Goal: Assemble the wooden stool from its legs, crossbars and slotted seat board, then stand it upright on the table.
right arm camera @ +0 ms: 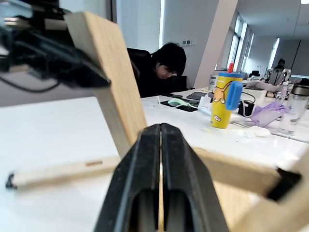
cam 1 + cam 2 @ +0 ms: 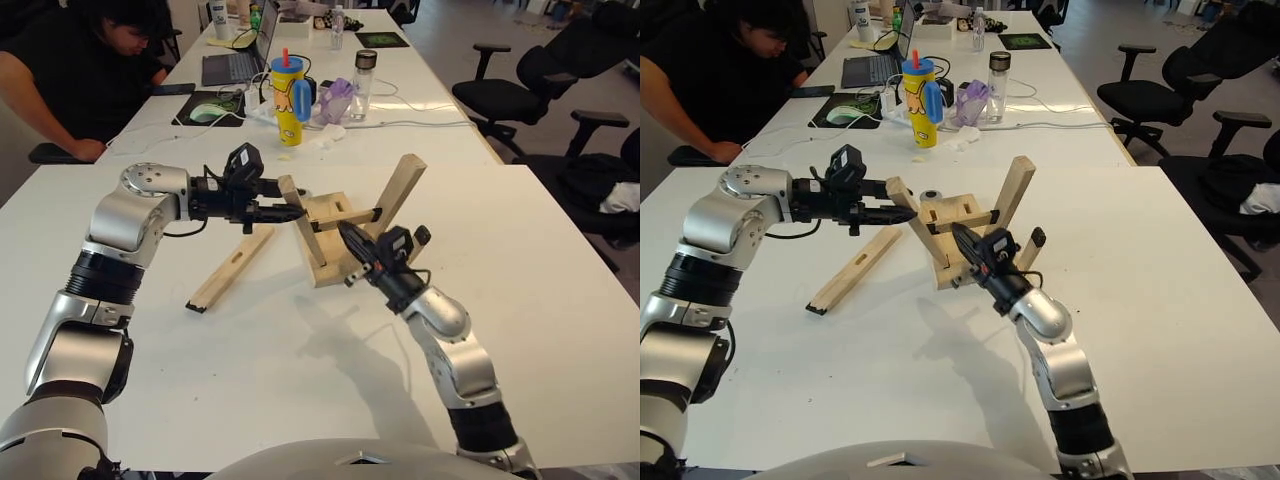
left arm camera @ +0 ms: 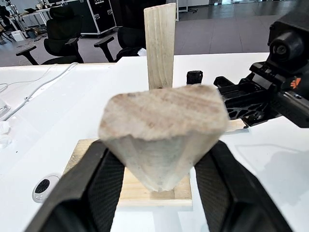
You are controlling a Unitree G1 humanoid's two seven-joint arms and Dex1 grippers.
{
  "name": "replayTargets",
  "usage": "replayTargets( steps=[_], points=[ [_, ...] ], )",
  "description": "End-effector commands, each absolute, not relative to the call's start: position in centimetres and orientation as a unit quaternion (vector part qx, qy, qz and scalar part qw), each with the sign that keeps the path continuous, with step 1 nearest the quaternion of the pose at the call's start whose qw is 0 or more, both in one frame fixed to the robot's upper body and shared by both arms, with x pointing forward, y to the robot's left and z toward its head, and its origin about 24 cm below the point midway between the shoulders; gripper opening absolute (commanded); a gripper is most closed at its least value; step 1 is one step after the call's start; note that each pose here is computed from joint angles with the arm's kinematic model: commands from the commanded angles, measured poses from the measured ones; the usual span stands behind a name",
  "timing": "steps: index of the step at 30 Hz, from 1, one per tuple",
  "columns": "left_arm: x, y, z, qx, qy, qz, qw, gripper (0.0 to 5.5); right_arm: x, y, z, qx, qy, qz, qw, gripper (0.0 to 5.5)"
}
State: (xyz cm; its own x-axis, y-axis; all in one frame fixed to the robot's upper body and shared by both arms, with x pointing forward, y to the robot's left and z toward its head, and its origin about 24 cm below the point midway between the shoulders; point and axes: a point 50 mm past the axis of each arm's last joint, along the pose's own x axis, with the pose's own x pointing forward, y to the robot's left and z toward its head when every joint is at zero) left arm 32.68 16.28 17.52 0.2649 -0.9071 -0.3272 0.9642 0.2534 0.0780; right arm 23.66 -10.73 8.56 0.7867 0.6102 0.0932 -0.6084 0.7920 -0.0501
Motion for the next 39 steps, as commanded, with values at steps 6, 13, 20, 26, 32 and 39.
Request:
replayTargets(
  steps=[6, 13, 20, 26, 32, 39],
  points=[
    [33.6, 18.3, 15.8, 0.145, 0.192, -0.576, 0.782, 2.06, 25.3, -9.1, 1.5, -0.057, 0.155, 0.274, 0.948, 0.01],
    [33.4, 18.3, 15.6, 0.140, 0.184, -0.579, 0.781, 2.06, 25.7, -8.2, 0.2, -0.107, 0.232, 0.251, 0.934, 0.01],
    [33.0, 17.3, 15.5, 0.130, 0.156, -0.597, 0.776, 2.42, 26.4, -8.2, -0.1, -0.091, 0.261, 0.230, 0.933, 0.00],
    [32.3, 18.9, 14.6, 0.086, 0.159, -0.561, 0.808, 3.33, 25.7, -8.4, -1.7, -0.108, 0.320, 0.235, 0.912, 0.00],
    [30.7, 21.6, 19.9, -0.044, 0.035, -0.529, 0.847, 4.18, 24.9, -8.5, -3.0, -0.080, 0.349, 0.239, 0.903, 0.00],
    [31.0, 20.1, 27.8, -0.208, -0.192, -0.484, 0.828, 3.62, 25.0, -9.1, -3.6, -0.064, 0.357, 0.227, 0.904, 0.00]
  ],
)
